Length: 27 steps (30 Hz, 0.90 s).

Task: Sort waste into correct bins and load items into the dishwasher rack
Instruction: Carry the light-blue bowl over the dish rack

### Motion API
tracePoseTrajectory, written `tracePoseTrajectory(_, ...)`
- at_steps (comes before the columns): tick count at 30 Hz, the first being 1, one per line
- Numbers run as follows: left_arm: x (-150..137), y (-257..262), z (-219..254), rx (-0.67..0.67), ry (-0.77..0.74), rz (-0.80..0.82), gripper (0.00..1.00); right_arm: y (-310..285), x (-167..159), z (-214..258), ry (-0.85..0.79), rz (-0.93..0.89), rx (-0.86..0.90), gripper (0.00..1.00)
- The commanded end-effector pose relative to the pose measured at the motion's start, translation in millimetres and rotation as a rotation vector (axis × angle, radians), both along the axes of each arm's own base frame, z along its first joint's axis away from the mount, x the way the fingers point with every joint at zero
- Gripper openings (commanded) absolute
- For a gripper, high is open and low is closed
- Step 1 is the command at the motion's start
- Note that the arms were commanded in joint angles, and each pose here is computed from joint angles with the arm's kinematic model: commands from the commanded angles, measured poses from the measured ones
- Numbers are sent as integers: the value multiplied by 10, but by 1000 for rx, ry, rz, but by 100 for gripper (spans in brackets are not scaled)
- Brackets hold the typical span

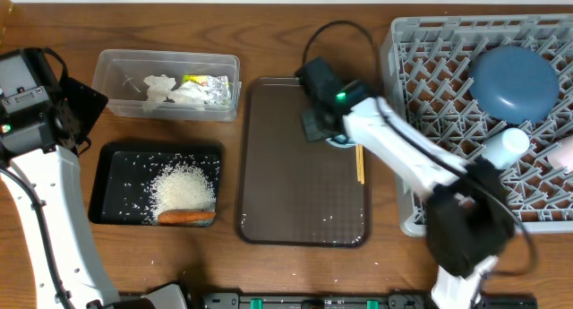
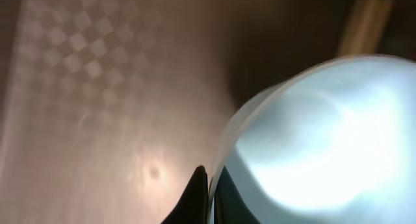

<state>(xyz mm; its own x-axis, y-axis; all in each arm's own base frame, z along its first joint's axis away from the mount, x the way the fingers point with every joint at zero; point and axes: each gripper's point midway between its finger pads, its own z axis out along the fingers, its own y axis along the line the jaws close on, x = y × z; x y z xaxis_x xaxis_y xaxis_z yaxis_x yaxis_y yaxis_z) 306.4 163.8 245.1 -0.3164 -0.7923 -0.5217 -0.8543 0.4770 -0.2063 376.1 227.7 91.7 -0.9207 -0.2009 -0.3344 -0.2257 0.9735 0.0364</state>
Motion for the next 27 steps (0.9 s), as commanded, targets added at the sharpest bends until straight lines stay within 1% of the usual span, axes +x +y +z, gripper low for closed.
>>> tracePoseTrajectory(1, -3, 37, 22, 10, 1, 12, 100, -417, 51, 733, -97, -165, 66, 1)
tracePoseTrajectory(5, -3, 37, 20, 10, 1, 12, 100, -904, -189, 1012, -54, -295, 118, 1)
tracePoseTrajectory(11, -3, 37, 20, 10, 1, 11, 100, -1341, -535, 1198, -40, -349, 287, 1)
tracePoseTrajectory(14, -3, 37, 20, 10, 1, 12, 100, -1452, -710, 1260, -52, -322, 408, 1)
tracePoseTrajectory(17, -3, 37, 20, 10, 1, 12, 100, -1386, -833, 1428, -107, -194, 623, 1)
tracePoseTrajectory(20, -3, 37, 21, 10, 1, 12, 100, -1411, -925, 1519, -135, -156, 791, 1)
tracePoseTrajectory(23, -3, 37, 20, 10, 1, 12, 100, -1449, -964, 1535, -164, -108, 911, 1)
tracePoseTrajectory(27, -3, 37, 21, 10, 1, 12, 100, -1561, -948, 1425, -177, -121, 1027, 1)
